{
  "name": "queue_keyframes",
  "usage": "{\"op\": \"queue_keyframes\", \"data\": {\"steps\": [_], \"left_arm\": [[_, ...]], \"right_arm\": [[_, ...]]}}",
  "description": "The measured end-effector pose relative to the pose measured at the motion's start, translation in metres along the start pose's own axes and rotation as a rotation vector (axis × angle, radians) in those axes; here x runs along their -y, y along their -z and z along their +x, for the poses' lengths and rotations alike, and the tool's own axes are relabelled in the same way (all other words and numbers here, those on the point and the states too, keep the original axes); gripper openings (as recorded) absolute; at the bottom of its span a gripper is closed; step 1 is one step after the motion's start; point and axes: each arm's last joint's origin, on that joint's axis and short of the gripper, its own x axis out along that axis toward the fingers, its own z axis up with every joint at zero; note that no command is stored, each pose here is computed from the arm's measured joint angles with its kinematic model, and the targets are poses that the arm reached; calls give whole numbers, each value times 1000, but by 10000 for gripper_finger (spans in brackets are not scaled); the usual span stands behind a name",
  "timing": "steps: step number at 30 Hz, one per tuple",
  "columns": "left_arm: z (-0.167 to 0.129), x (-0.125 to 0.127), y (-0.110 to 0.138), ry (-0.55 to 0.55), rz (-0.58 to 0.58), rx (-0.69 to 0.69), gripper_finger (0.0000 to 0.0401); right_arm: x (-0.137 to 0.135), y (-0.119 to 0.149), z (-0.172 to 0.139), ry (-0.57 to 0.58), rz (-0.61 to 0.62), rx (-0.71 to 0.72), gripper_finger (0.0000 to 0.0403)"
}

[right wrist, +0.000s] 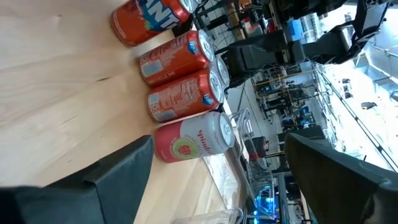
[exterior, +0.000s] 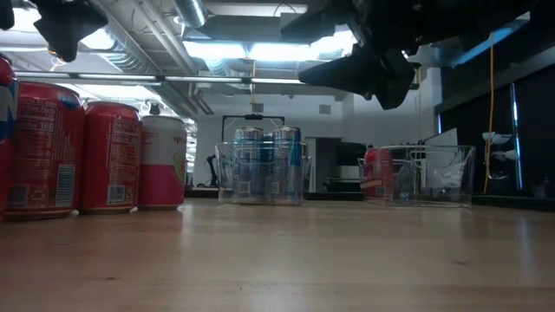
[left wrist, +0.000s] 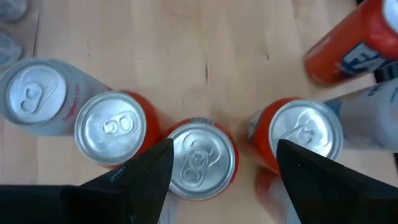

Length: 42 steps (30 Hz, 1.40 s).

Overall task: Sort soda cans
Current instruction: Put the orange soda can into the right transparent bin

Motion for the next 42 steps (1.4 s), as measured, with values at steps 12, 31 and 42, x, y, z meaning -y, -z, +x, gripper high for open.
{"op": "queue_keyframes", "data": {"steps": [12,31,42], "left_arm": [[11,0,1,-73,18,-74,274],[40,6,-3,-160,70,-195,274],[42,0,-5,-181,-57,-187,274]], "right_arm": [[-4,1,2,-15,-4,-8,363],[-3,1,2,-12,-3,-7,363],[-3,1,2,-13,-4,-7,363]]}}
